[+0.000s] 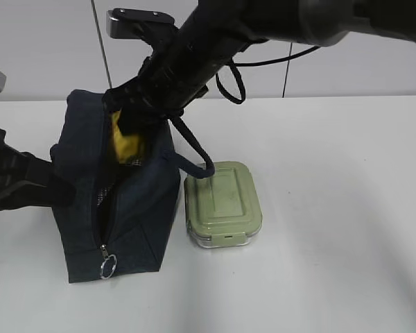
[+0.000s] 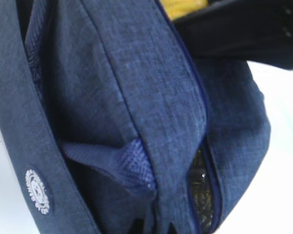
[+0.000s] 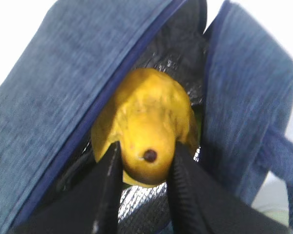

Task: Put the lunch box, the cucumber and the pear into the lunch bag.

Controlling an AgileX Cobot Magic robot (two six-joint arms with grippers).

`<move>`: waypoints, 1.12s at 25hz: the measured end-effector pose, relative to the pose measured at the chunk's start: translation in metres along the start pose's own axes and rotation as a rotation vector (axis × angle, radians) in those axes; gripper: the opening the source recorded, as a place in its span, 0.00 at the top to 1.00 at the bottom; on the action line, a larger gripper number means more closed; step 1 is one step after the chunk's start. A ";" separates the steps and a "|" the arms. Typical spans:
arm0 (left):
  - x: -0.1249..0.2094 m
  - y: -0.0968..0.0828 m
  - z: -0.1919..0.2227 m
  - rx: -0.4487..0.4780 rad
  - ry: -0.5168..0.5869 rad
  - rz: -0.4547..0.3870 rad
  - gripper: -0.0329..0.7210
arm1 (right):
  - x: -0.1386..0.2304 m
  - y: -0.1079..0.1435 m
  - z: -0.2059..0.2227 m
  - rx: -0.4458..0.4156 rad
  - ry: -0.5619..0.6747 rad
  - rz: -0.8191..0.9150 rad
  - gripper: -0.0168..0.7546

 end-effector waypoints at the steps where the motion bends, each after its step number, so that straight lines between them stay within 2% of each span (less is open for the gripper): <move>1: 0.000 0.000 0.000 0.001 0.001 0.000 0.95 | -0.003 -0.001 0.001 0.003 -0.016 0.001 0.70; 4: 0.001 -0.001 0.000 0.006 0.006 0.000 0.95 | -0.012 -0.003 0.002 0.011 -0.066 -0.003 0.62; 9: 0.001 -0.001 0.000 0.006 0.006 0.000 0.95 | -0.017 0.000 0.002 -0.004 -0.091 -0.027 0.43; 15: 0.001 -0.001 0.000 0.005 0.005 0.000 0.95 | -0.027 0.003 -0.013 0.016 -0.123 -0.077 0.39; 19: 0.001 -0.001 0.000 0.006 0.006 0.000 0.95 | -0.048 0.001 -0.062 0.134 -0.195 -0.162 0.39; 22: 0.001 -0.001 0.000 0.006 0.006 0.000 0.95 | -0.050 -0.016 -0.098 0.274 -0.199 -0.142 0.39; 26: 0.001 -0.001 0.000 0.006 0.006 0.000 0.95 | -0.029 -0.042 -0.129 0.447 -0.096 -0.071 0.39; 27: 0.001 -0.001 0.000 0.006 0.006 0.000 0.95 | -0.029 -0.042 -0.129 0.447 -0.096 -0.071 0.39; 28: 0.001 -0.001 0.000 0.006 0.006 0.000 0.95 | -0.014 -0.057 -0.138 0.531 -0.017 -0.049 0.39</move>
Point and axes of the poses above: a point on each arm's last joint axis where the gripper is mounted, z pointing out along that axis toward the gripper, y along the wrist's bending axis when the last joint is at zero, x = y × z, the point moved 10 cm from there along z, pointing out along that axis toward the gripper, and after that the axes turned 11 degrees about z, right-handed, at the moved point
